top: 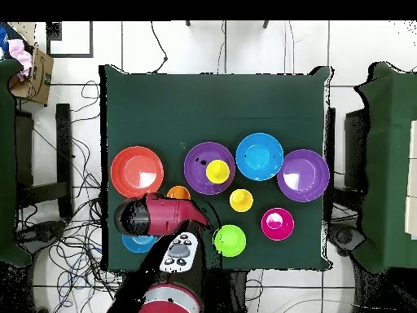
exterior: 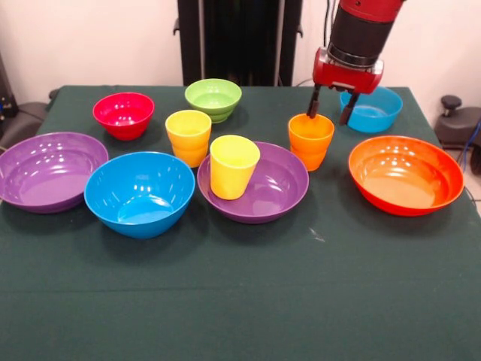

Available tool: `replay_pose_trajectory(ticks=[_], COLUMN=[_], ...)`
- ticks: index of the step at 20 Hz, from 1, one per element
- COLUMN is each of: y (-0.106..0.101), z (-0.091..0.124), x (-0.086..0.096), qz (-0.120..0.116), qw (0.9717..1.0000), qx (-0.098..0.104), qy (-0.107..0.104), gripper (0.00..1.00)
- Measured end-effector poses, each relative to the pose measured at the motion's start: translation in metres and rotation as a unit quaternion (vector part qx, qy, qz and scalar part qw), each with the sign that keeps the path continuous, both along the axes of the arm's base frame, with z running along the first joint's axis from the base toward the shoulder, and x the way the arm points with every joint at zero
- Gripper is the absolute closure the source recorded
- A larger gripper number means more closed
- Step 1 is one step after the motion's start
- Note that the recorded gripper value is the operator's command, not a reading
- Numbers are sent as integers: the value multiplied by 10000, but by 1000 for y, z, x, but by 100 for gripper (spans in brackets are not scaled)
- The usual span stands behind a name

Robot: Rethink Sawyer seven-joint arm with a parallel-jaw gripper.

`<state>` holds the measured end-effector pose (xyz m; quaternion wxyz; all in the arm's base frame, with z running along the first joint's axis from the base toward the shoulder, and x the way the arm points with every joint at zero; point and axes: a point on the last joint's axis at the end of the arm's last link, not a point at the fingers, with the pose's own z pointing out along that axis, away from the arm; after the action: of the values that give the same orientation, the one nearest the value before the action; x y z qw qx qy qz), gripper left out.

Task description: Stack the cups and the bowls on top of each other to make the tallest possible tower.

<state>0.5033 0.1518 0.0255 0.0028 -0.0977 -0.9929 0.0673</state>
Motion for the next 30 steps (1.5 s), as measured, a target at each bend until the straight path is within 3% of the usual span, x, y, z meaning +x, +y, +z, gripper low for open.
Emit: replay_pose_trajectory(ticks=[9, 15, 21, 30], y=[-1, -4, -7, -5], z=[-16, -40, -61, -70], x=[-4, -10, -22, -25], qz=[7, 55, 71, 59], qw=[10000, 9999, 9999, 10000], qx=[-21, -56, -86, -44], qy=[-58, -126, -43, 28], gripper=[0, 0, 0, 0])
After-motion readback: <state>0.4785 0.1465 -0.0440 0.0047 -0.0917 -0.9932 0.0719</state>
